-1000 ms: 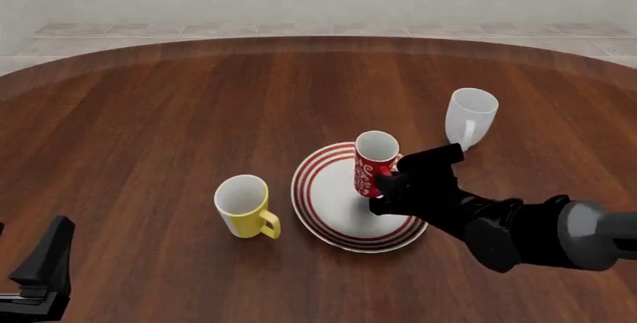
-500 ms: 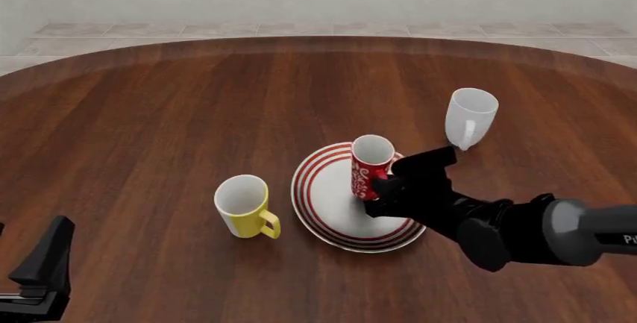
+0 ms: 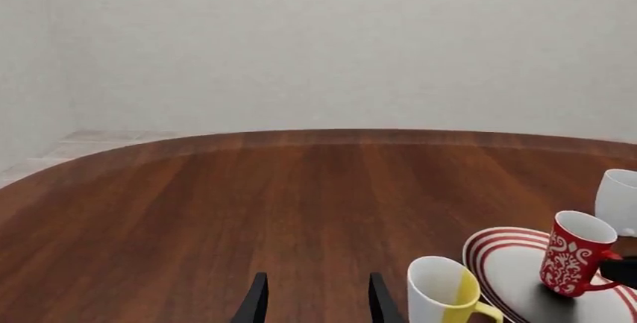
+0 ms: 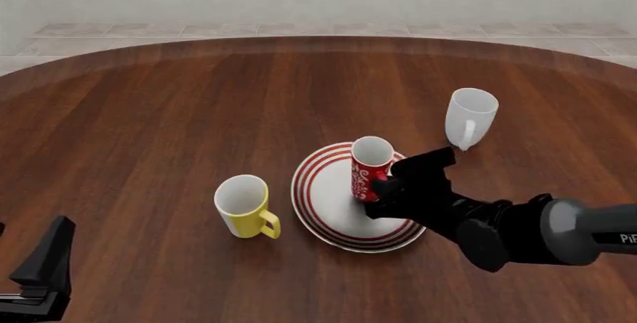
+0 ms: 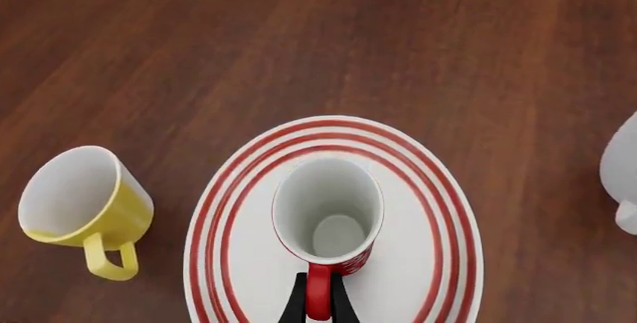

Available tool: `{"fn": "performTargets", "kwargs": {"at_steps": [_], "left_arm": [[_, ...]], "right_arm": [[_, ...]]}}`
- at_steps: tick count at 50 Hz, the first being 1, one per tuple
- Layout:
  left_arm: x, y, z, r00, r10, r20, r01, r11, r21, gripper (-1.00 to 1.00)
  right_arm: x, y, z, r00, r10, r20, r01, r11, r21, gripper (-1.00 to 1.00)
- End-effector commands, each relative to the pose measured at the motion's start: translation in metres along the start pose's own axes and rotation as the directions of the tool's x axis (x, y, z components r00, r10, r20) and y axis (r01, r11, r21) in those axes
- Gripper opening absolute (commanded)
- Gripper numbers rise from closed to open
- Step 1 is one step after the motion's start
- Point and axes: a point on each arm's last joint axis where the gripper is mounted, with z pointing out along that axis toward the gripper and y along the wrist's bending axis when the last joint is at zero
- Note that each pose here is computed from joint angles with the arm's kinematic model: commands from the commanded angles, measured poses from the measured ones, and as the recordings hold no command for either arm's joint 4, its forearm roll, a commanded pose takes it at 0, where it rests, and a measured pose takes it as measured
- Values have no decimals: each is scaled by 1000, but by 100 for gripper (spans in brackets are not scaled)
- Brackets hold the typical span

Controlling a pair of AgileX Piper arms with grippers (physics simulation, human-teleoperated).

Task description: Pick up the red mug and put it on the plate

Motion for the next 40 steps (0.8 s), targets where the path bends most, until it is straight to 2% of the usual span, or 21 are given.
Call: {"fn": "performTargets", "kwargs": {"at_steps": [1,36,40], "left_arm": [[1,0,0,1000,-2,1,2,1000,-1,100],[-5,0,0,1000,-8,5,8,1000,-2,100],[-1,0,0,1000,-8,5,8,1000,-2,100]], "right_arm": [[-1,1,1,1000,1,3,-1,1000,-4,-100],[5,0,7,1000,2,-12,-2,1000,-1,-100],[5,2,7,1000,6,-13,-6,1000,-5,-100]]}}
